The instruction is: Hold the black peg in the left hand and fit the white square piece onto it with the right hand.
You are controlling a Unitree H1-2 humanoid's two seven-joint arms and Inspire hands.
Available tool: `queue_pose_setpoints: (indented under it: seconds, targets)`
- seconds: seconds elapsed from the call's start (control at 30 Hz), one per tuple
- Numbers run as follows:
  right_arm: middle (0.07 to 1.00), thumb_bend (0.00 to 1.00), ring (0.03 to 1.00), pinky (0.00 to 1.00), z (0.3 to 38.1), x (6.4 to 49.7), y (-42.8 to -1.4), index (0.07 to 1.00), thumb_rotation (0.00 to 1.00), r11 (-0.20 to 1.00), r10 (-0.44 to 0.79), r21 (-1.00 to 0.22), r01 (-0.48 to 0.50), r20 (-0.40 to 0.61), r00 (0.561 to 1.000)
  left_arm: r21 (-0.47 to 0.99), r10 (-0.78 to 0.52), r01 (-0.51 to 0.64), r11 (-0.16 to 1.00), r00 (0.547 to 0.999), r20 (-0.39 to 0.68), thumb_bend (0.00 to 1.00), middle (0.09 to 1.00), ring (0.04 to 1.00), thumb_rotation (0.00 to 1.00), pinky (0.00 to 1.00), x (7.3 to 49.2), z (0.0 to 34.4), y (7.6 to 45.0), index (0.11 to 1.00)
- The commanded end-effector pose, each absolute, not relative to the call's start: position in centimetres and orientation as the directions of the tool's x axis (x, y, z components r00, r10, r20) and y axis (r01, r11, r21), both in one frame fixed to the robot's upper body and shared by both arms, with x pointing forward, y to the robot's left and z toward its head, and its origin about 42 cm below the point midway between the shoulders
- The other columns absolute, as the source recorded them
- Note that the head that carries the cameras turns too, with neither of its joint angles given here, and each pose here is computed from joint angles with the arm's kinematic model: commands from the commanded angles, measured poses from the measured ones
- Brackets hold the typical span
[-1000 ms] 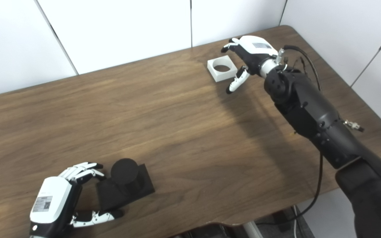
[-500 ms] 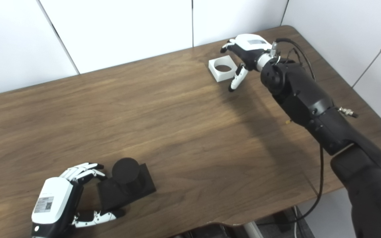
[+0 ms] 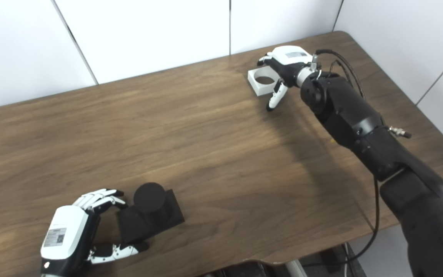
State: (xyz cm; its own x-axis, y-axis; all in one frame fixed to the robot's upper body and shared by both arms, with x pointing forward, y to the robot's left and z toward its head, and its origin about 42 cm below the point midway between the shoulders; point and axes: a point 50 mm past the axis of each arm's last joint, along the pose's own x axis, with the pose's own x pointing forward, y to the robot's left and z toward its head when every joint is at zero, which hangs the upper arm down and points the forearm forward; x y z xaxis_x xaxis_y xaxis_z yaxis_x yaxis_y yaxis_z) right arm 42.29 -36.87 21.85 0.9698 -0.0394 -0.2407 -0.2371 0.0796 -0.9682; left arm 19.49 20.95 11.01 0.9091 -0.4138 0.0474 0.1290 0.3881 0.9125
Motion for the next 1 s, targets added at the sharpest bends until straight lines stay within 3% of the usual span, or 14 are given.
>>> queue_pose_setpoints:
  seconds: [0.0, 0.97]
  targets:
    - [0.967, 0.85, 1.0, 0.98, 24.7, 43.5, -37.1, 0.882, 0.21, 0.028, -0.024, -0.987, -0.155, -0.156, 0.987, 0.922, -0.396, 0.219, 0.319, 0.915, -0.081, 0.52, 0.755, 0.794, 0.05, 0.76, 18.2, 9.5, 21.5, 0.487]
    - [0.936, 0.83, 0.986, 0.95, 23.8, 44.1, -39.0, 0.86, 0.19, 0.004, -0.045, -0.986, -0.169, -0.169, 0.985, 0.92, -0.406, 0.218, 0.326, 0.911, -0.072, 0.52, 0.757, 0.797, 0.05, 0.78, 17.9, 9.9, 20.5, 0.487]
